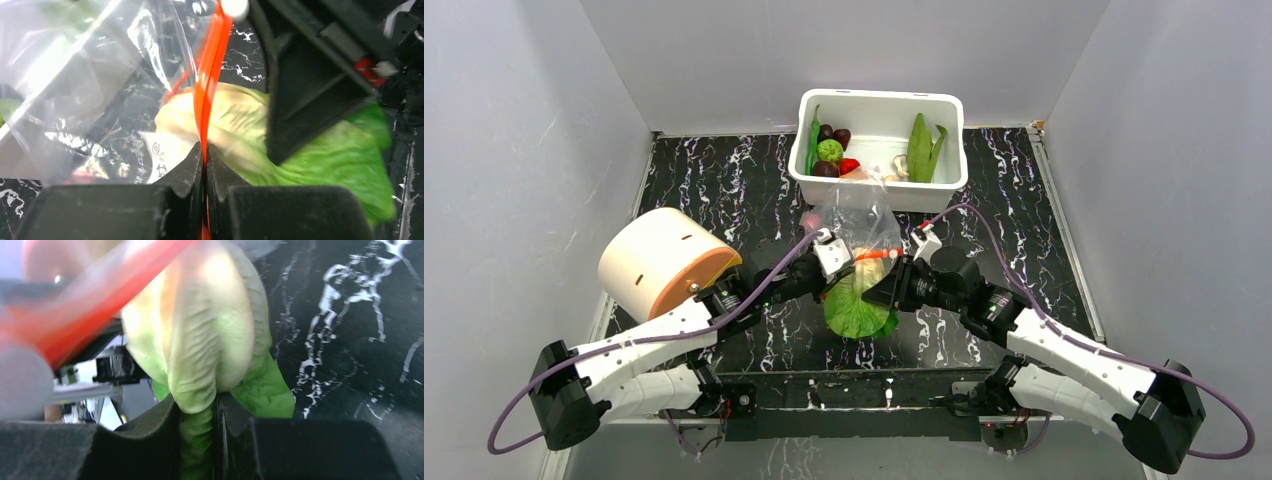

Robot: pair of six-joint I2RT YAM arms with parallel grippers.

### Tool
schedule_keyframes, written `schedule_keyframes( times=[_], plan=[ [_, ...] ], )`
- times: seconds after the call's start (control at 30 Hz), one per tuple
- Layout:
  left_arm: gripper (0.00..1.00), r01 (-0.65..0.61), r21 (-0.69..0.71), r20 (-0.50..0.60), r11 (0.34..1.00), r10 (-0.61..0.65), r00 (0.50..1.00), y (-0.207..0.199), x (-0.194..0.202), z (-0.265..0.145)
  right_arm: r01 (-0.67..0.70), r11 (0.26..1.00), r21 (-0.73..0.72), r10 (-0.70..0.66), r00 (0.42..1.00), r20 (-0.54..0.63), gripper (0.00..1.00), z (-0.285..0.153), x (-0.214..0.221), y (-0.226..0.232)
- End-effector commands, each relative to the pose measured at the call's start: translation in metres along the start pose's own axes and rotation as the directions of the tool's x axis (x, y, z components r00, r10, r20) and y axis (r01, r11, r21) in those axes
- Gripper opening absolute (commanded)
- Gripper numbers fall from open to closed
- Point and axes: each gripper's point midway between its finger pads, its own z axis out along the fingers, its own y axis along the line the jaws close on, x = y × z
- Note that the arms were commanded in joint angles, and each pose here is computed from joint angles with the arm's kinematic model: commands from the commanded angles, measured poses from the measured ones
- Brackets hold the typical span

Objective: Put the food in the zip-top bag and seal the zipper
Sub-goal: Place the fake vegetable in the zipper food storage bag.

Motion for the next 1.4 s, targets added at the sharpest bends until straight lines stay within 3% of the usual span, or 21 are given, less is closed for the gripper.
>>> schedule_keyframes(
  times=[0.0,0.23,0.33,0.47,0.57,0.67,0.8,0.9,0.97,1.07,1.23,1.37],
  plan=[
    [0.00,-0.029,-0.019,0.032,0.999,0.030,0.999,0.006,-0.011,0.013,0.213,0.937,-0.277,-0.211,0.977,0.037,0.00,-0.017,-0.001,0.068],
    [0.00,-0.043,0.005,0.027,0.999,0.043,0.999,0.003,-0.006,0.020,0.268,0.927,-0.263,-0.306,0.945,-0.118,0.00,-0.015,0.023,0.059],
    [0.00,-0.058,0.023,0.016,0.998,0.058,0.998,0.000,-0.004,0.017,0.320,0.935,-0.154,-0.349,0.908,-0.233,0.00,-0.013,0.034,0.032],
    [0.00,-0.066,0.113,0.008,0.991,0.066,0.998,-0.015,-0.007,0.008,0.298,0.954,-0.040,-0.300,0.950,-0.088,0.00,-0.013,0.001,0.031],
    [0.00,-0.064,0.195,-0.003,0.979,0.066,0.998,-0.029,-0.006,0.002,0.255,0.962,-0.095,-0.251,0.967,0.052,0.00,-0.014,-0.022,0.055],
    [0.00,-0.062,0.253,-0.015,0.966,0.068,0.998,-0.039,-0.002,-0.001,0.268,0.949,-0.164,-0.246,0.959,0.140,0.00,-0.014,-0.034,0.071],
    [0.00,-0.056,0.312,-0.019,0.948,0.065,0.998,-0.050,-0.004,-0.004,0.261,0.964,-0.057,-0.243,0.945,0.217,0.00,-0.008,-0.051,0.053],
    [0.00,-0.058,0.344,-0.033,0.937,0.074,0.997,-0.054,-0.003,-0.006,0.273,0.960,-0.067,-0.242,0.923,0.299,0.00,-0.012,-0.062,0.055],
    [0.00,-0.072,0.342,-0.042,0.937,0.091,0.995,-0.052,-0.001,-0.005,0.372,0.923,-0.099,-0.329,0.895,0.302,0.00,-0.011,-0.057,0.059],
    [0.00,-0.103,0.302,-0.042,0.948,0.121,0.992,-0.043,-0.001,-0.002,0.532,0.791,-0.302,-0.505,0.846,0.168,0.00,-0.008,-0.009,0.070],
    [0.00,-0.132,0.319,-0.043,0.938,0.153,0.987,-0.041,-0.007,0.004,0.610,0.760,-0.224,-0.623,0.782,0.014,0.00,-0.003,0.007,0.037],
    [0.00,-0.137,0.324,-0.045,0.936,0.160,0.986,-0.041,-0.008,0.006,0.650,0.705,-0.282,-0.661,0.747,0.068,0.00,-0.014,0.003,0.056]
  ],
)
